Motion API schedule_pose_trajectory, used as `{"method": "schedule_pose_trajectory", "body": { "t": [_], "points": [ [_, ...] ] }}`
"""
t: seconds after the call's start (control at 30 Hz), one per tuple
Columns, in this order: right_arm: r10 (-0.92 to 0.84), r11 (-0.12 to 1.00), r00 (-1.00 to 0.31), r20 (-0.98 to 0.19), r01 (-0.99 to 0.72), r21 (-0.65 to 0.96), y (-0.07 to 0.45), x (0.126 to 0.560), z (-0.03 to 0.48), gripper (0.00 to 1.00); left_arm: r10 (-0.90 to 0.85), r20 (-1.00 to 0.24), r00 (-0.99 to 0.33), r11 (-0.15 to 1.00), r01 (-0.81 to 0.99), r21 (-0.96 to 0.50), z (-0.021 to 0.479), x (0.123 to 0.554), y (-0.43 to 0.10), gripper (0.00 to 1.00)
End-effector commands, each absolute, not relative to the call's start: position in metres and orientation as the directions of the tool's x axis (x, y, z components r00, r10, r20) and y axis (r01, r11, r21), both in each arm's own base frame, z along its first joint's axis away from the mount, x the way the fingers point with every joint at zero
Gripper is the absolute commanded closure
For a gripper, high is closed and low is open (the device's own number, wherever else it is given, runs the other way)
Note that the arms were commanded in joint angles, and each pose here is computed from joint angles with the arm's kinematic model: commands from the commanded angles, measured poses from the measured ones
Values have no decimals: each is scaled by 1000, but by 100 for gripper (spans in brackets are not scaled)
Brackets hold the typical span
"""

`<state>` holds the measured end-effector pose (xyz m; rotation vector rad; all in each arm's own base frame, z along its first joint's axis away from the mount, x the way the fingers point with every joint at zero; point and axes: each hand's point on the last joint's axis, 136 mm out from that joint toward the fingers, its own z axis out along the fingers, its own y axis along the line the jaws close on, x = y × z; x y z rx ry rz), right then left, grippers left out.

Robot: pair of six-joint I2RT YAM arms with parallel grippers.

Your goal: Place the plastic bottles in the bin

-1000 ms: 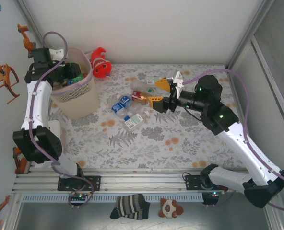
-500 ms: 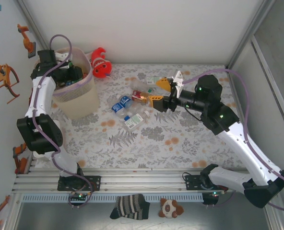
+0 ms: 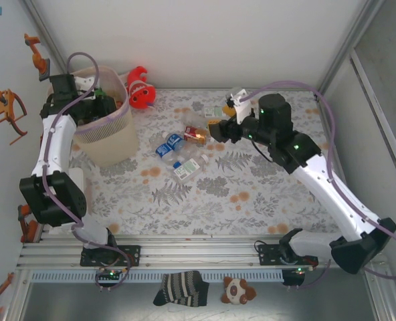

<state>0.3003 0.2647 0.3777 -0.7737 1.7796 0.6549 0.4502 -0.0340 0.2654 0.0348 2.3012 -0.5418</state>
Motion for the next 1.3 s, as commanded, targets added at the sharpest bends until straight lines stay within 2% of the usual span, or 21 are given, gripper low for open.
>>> {"method": "schedule_pose_trajectory", "body": {
  "t": [0.0, 0.13, 0.3, 0.43, 0.63, 0.8, 1.03, 1.27],
  "points": [
    [-239, 737, -299, -924, -675, 28, 254, 324, 366, 29, -148, -743, -653, 895, 232, -381, 300, 436, -40, 67],
    [-355, 735, -310, -882, -676, -58, 258, 347, 339, 29, -150, -770, -621, 885, 263, -385, 317, 425, -45, 66],
    [-537, 674, -321, -780, -719, -168, 256, 382, 294, 31, -153, -787, -597, 874, 290, -390, 327, 409, -51, 66],
    [-602, 640, -340, -723, -747, -181, 245, 421, 263, 33, -156, -797, -584, 869, 302, -392, 330, 395, -54, 66],
    [-587, 672, -406, -700, -727, -141, 227, 486, 230, 34, -155, -799, -581, 863, 314, -395, 330, 378, -58, 65],
    [-536, 724, -485, -691, -685, -81, 236, 528, 197, 34, -160, -794, -586, 857, 317, -407, 329, 372, -61, 65],
    [-435, 789, -547, -715, -615, -10, 252, 574, 155, 34, -165, -777, -607, 843, 322, -431, 321, 371, -68, 65],
    [-437, 793, -546, -715, -609, -20, 261, 604, 114, 32, -151, -761, -631, 835, 330, -440, 310, 369, -79, 65]
  ]
}}
